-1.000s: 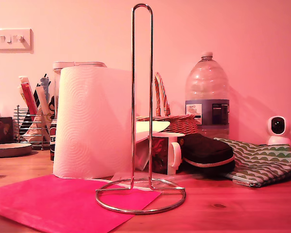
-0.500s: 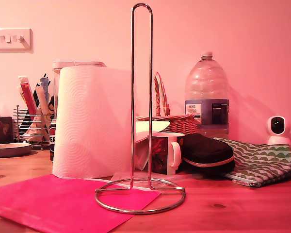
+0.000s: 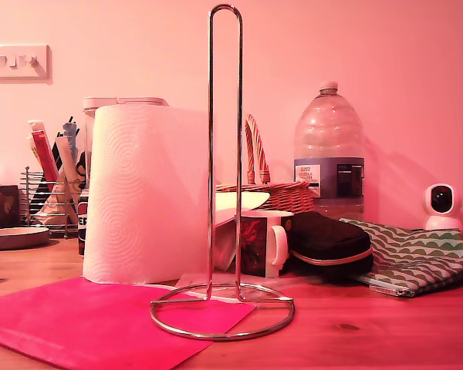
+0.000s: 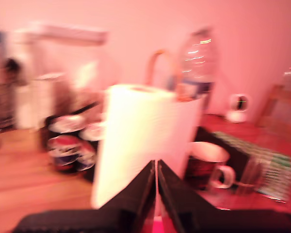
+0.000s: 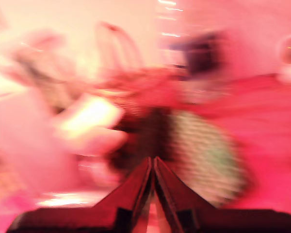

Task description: Insert the paper towel roll into the metallic stand.

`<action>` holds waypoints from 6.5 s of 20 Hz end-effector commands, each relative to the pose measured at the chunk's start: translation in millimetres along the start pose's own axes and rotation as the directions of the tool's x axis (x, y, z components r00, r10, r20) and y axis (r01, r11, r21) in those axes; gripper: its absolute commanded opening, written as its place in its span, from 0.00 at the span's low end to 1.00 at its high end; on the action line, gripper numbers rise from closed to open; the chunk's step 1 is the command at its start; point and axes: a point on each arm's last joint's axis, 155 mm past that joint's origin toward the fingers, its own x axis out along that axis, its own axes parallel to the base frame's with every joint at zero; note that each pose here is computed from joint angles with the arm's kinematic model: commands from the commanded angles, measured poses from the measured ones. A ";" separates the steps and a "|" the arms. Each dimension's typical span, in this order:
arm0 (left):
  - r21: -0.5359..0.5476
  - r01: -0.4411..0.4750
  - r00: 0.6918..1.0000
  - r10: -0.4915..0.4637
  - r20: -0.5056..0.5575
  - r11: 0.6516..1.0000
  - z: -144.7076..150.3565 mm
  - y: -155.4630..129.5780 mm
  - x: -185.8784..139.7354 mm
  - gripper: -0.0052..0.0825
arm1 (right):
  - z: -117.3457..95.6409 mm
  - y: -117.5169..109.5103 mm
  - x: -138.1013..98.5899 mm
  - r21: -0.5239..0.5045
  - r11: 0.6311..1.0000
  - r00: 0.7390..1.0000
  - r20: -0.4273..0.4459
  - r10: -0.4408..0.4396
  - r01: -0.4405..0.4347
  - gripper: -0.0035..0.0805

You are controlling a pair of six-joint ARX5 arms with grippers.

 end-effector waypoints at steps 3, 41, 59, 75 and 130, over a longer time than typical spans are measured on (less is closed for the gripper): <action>-0.031 0.080 0.994 -0.082 -0.070 0.996 0.5 -17.6 5.3 0.04 | 6.2 40.6 -3.9 -0.007 0.986 0.986 -0.005 0.165 -0.165 0.03; 0.649 0.584 0.730 0.034 -0.683 0.488 61.2 -21.1 145.9 0.69 | -46.2 117.8 29.9 -0.052 0.899 0.884 -0.213 0.415 -0.435 0.03; 0.630 0.676 0.635 0.131 -0.761 0.383 22.2 10.6 191.3 0.53 | -59.4 108.3 37.5 -0.106 0.909 0.895 -0.255 0.366 -0.402 0.03; 0.552 0.626 0.627 0.066 -0.777 0.550 18.9 -27.3 185.1 0.87 | -63.2 98.7 40.2 -0.125 0.925 0.910 -0.267 0.317 -0.358 0.03; 0.497 0.704 0.425 0.259 -0.867 0.507 -36.9 32.9 175.7 0.03 | -59.9 106.6 38.2 -0.119 0.911 0.898 -0.256 0.357 -0.396 0.03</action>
